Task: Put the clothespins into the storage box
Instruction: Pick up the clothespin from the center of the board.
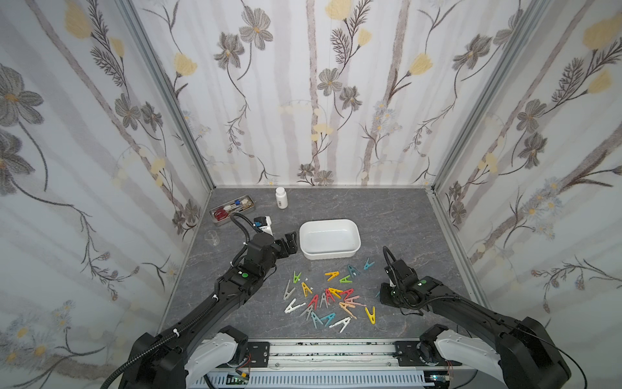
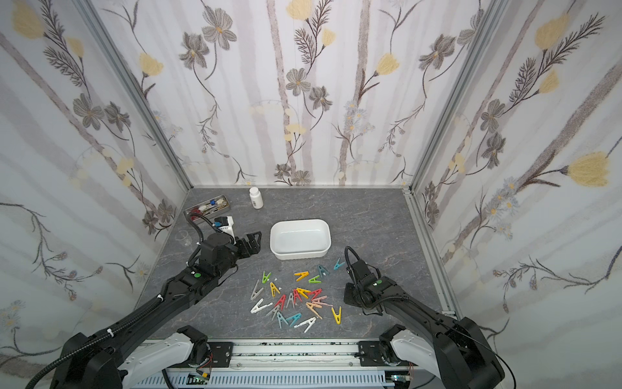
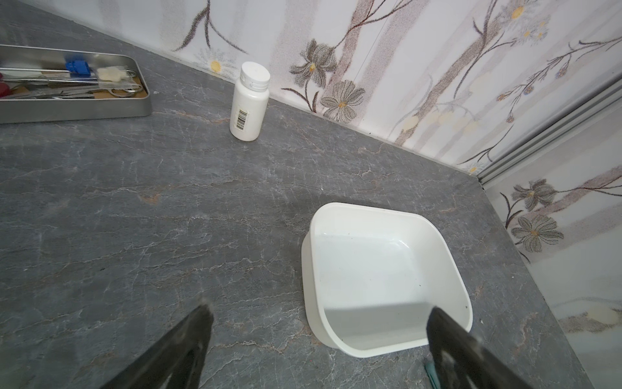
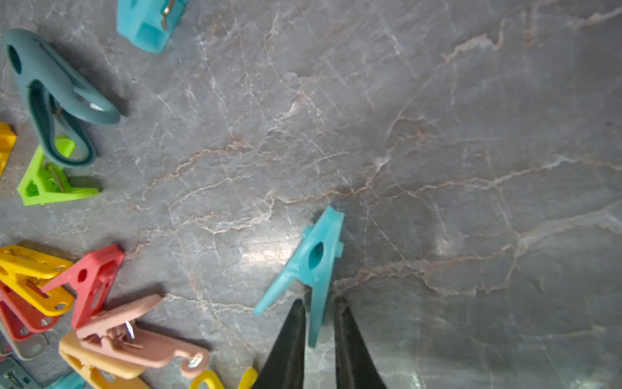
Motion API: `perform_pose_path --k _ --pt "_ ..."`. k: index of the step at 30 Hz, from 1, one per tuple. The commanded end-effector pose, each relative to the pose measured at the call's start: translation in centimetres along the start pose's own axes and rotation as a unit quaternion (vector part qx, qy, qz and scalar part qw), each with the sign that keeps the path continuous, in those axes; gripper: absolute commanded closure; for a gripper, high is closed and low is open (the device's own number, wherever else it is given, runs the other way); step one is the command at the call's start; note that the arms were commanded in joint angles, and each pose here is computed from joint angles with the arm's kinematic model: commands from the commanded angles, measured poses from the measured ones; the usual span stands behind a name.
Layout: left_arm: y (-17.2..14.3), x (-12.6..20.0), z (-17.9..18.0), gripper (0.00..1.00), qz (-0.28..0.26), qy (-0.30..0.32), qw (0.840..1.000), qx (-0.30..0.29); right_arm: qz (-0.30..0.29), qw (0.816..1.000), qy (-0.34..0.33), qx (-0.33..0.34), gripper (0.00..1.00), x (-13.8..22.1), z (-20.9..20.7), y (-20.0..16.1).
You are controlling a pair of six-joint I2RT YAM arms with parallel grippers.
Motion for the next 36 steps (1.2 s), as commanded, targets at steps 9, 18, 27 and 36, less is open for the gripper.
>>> perform_pose_path --k 9,18,27,36 --pt "0.5 0.3 0.0 0.0 -0.014 -0.001 1.0 0.004 0.004 1.0 -0.019 0.006 0.96 -0.3 -0.3 -0.2" --pt "-0.6 -0.8 1.4 0.0 0.032 0.066 0.997 0.029 -0.036 0.999 0.015 0.036 1.0 1.3 1.8 2.4" --pt "-2.0 -2.8 1.9 0.0 0.099 0.121 0.987 0.031 -0.116 0.986 0.084 0.085 1.0 4.9 6.7 8.7" --pt "-4.0 -3.6 2.9 0.0 0.174 0.183 0.967 0.026 -0.177 0.956 0.17 0.158 1.0 8.0 13.7 15.8"
Point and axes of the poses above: each gripper's point midway between its finger pads, its own x axis back along the fingers, its own z axis along the line the jaws close on, y = z × x, the point moved 2 cm from there along x, back along the fingers, and after that the axes turned 8 degrees about x, right-handed, at the moved point
